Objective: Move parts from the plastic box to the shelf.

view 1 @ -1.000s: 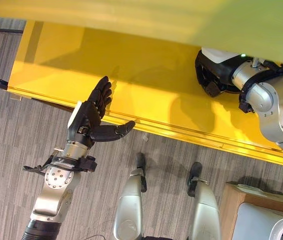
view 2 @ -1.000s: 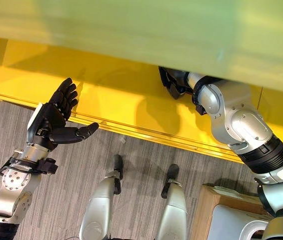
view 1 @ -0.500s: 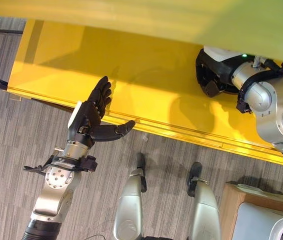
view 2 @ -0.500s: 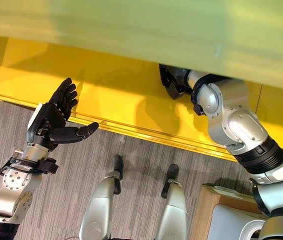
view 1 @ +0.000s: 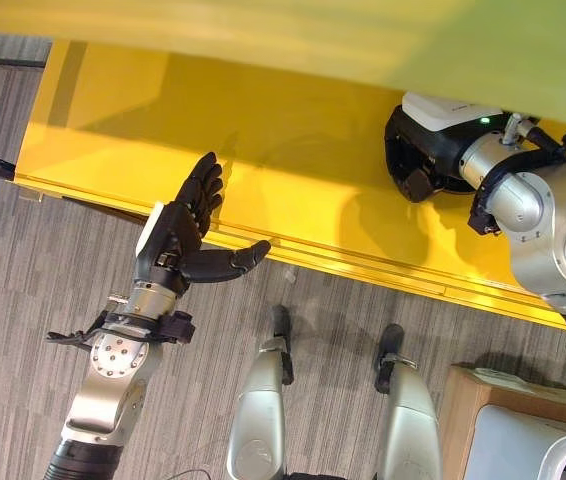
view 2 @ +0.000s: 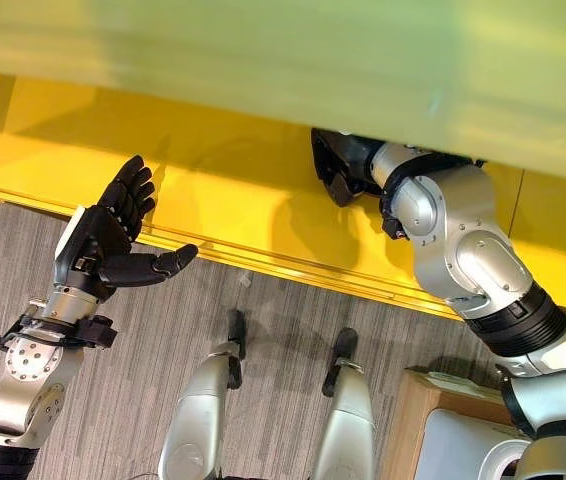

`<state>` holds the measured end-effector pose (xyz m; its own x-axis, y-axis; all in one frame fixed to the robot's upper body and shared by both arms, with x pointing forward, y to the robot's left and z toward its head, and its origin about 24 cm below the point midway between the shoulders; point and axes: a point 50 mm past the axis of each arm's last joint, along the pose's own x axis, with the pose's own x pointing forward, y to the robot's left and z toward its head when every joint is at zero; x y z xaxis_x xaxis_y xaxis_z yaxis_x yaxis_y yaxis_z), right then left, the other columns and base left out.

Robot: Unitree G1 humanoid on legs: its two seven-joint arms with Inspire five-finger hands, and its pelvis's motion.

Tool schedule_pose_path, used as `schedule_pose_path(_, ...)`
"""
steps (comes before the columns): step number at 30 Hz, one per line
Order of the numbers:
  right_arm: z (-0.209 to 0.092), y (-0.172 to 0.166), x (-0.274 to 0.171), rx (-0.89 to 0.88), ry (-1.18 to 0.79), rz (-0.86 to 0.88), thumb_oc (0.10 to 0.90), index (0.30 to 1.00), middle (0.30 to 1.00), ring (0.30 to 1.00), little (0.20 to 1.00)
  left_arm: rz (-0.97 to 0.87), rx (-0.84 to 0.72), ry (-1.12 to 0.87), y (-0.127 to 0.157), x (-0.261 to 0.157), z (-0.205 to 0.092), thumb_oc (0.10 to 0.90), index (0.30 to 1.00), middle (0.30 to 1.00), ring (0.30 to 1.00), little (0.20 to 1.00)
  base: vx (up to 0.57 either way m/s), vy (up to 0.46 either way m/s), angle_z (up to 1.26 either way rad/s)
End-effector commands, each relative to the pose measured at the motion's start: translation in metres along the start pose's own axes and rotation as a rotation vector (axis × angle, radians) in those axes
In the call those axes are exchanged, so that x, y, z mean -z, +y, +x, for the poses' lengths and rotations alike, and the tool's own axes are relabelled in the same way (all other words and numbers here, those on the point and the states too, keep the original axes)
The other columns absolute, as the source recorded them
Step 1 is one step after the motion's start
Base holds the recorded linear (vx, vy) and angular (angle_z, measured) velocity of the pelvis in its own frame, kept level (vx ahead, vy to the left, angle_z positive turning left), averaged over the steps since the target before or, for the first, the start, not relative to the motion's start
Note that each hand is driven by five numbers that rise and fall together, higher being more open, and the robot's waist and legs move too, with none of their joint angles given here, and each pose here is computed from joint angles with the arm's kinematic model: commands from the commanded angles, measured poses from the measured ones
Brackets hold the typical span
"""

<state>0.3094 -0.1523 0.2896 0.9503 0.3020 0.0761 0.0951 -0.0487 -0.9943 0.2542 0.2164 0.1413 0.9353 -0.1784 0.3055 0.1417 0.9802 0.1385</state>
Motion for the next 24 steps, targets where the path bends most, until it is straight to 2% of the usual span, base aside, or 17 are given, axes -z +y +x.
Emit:
schedule_pose_path(1,-0.004,0.024,-0.021,-0.195,-0.137,0.144,0.400,0.300,0.300,0.300,0.300,-0.050,0.102,0.212,-0.026,0.037,-0.019,0.900,1.000,1.000,1.000,1.000,0.00,0.000,0.00)
schedule_pose_path(4,-0.006,0.035,-0.029,-0.232,-0.171,0.220,0.400,0.300,0.300,0.300,0.300,-0.048,0.106,0.215,-0.027,0.036,-0.019,0.900,1.000,1.000,1.000,1.000,0.00,0.000,0.00)
schedule_pose_path(16,0.000,0.044,-0.022,-0.208,-0.110,0.232,0.400,0.300,0.300,0.300,0.300,-0.046,0.105,0.214,-0.030,0.038,-0.016,0.900,1.000,1.000,1.000,1.000,0.00,0.000,0.00)
schedule_pose_path(24,-0.008,0.027,-0.001,-0.093,-0.007,0.044,0.400,0.300,0.300,0.300,0.300,-0.053,0.092,0.224,-0.027,0.039,-0.018,0.900,1.000,1.000,1.000,1.000,0.01,0.003,0.00)
